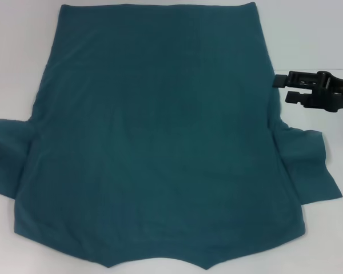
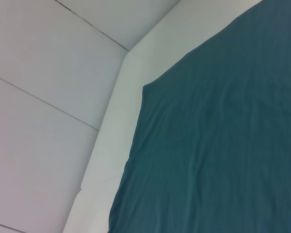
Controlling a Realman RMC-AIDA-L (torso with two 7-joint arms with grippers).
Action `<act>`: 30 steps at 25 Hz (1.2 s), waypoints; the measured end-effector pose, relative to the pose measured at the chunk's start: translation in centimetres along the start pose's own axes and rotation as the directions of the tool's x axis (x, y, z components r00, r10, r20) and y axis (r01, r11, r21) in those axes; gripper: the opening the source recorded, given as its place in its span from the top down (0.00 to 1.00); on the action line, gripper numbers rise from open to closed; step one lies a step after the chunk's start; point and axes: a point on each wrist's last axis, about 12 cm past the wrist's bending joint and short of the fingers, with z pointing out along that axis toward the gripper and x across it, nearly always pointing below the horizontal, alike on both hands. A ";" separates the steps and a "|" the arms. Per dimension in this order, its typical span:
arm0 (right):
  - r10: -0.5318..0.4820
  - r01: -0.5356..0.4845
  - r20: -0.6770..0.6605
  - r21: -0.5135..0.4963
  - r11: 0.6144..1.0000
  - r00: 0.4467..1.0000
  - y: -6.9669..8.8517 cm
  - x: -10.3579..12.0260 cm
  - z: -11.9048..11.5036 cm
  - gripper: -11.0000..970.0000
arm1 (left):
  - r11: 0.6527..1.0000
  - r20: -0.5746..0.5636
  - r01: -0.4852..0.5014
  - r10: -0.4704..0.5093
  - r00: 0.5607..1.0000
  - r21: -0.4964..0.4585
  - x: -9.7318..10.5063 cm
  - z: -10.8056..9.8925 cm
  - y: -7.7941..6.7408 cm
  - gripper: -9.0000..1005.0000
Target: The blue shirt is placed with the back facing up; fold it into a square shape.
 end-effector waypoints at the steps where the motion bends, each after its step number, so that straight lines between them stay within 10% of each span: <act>1: 0.000 0.000 0.000 0.000 1.000 1.000 0.0 0.0 0.0 0.22 | 1.000 -0.007 -0.019 0.019 1.000 -0.012 -0.3 0.0 0.0 0.98; 15: -0.012 0.012 -0.003 -0.001 1.000 1.000 0.1 -0.2 0.1 0.22 | 0.973 -0.060 -0.206 0.201 0.978 -0.107 -4.3 -0.6 -2.6 0.98; 30: 0.003 -0.004 0.017 0.008 1.000 1.000 -0.1 -0.1 0.1 0.23 | 0.996 -0.253 -0.080 0.088 0.963 0.042 -6.4 0.0 -10.8 0.97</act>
